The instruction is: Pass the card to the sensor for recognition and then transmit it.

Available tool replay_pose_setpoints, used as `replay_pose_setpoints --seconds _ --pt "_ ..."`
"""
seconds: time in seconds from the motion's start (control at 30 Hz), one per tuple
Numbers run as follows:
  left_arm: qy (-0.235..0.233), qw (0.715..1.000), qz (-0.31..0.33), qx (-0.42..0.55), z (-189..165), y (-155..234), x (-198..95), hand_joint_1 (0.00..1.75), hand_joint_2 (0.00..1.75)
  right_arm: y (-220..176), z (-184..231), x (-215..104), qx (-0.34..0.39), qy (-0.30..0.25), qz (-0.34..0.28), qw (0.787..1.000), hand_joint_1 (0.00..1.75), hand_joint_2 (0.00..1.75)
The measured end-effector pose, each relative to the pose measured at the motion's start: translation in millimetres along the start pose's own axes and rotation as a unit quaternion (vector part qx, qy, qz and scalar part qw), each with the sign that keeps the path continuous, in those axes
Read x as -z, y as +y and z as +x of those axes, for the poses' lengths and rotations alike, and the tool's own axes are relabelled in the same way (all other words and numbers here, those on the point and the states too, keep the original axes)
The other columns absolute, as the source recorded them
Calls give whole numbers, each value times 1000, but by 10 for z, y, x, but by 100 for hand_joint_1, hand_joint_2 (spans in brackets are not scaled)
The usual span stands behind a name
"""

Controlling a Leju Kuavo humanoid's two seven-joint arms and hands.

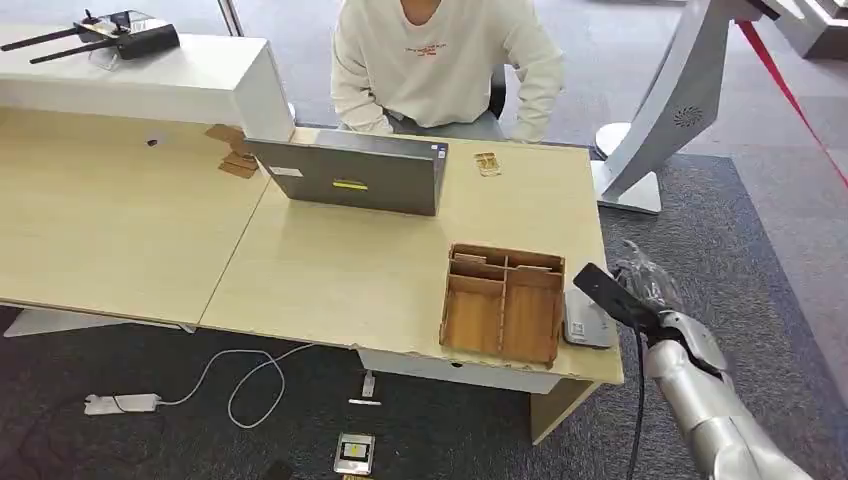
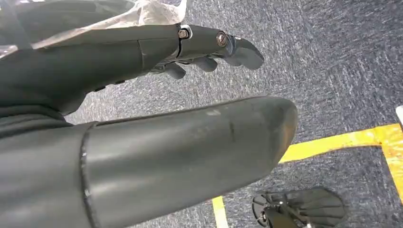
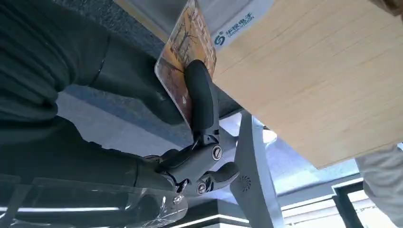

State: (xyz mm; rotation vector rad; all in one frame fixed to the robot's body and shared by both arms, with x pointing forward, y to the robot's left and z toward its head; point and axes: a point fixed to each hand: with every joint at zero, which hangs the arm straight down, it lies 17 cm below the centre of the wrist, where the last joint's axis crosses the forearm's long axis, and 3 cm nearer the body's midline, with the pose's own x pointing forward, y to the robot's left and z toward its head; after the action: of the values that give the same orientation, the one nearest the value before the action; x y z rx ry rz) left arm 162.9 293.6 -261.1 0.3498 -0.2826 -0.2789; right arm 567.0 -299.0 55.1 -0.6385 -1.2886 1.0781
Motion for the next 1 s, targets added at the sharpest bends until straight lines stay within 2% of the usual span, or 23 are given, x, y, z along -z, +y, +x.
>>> replay_pose_setpoints --seconds 0.8,1.0 --pt "4 1000 -4 0 -37 -14 -1 0 0 143 -80 -65 8 6 16 1000 175 175" --pt "3 1000 -4 0 -40 -15 -2 0 0 92 -61 -49 3 5 0 1000 175 175"
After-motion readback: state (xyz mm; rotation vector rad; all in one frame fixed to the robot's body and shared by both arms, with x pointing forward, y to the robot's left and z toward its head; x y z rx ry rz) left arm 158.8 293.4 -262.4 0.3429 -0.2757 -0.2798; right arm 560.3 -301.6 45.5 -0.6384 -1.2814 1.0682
